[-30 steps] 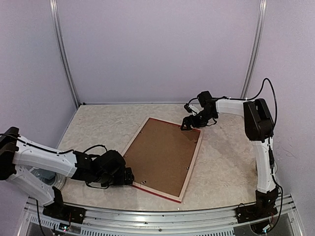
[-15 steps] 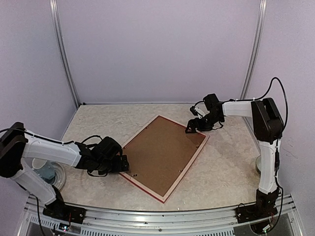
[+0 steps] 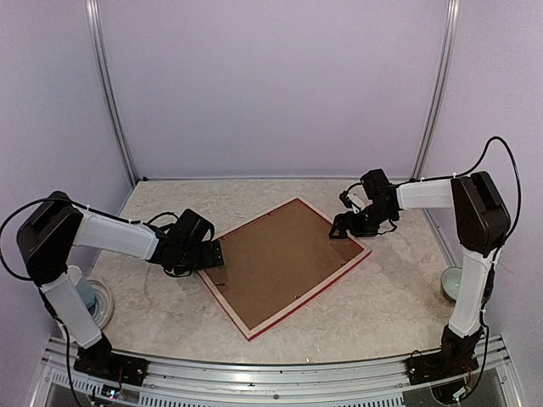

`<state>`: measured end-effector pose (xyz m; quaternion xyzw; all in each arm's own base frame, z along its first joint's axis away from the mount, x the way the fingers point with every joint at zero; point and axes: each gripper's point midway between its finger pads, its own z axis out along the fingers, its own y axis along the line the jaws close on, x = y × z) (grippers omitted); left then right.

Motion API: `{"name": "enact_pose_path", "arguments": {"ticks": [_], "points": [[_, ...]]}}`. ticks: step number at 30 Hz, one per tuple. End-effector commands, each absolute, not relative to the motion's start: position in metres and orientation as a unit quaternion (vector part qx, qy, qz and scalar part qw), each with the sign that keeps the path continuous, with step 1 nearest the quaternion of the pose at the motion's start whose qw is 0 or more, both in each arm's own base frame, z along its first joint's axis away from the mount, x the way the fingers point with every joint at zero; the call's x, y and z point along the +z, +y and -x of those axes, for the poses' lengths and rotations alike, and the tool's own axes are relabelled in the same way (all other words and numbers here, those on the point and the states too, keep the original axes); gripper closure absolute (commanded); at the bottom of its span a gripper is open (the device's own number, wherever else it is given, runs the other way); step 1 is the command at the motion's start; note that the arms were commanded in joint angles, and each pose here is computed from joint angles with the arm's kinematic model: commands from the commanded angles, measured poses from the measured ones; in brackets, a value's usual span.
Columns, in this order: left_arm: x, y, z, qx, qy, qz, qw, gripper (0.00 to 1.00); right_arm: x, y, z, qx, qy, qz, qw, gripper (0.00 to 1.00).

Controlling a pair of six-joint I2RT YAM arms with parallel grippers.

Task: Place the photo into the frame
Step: Rotate the fastener on the backboard.

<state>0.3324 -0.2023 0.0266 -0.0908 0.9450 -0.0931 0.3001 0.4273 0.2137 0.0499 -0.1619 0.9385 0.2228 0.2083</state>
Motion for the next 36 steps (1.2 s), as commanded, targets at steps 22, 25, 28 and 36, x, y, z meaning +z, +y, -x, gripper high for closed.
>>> {"name": "enact_pose_path", "arguments": {"ticks": [22,25,28,36], "points": [[0.05,-0.259,-0.485,-0.21,0.916,0.105,0.326,0.01,0.078,0.216,-0.381,0.263,0.927,0.134,0.232,0.05],[0.059,-0.248,-0.495,-0.198,0.915,0.114,0.334,0.01,0.08,0.212,-0.379,0.258,0.929,0.124,0.235,0.05],[0.064,-0.231,-0.49,-0.162,0.919,0.125,0.337,0.01,0.082,0.208,-0.377,0.253,0.931,0.116,0.238,0.05],[0.058,-0.211,-0.421,-0.19,0.917,0.149,0.316,0.01,0.089,0.205,-0.37,0.258,0.928,0.109,0.248,0.05]]}}
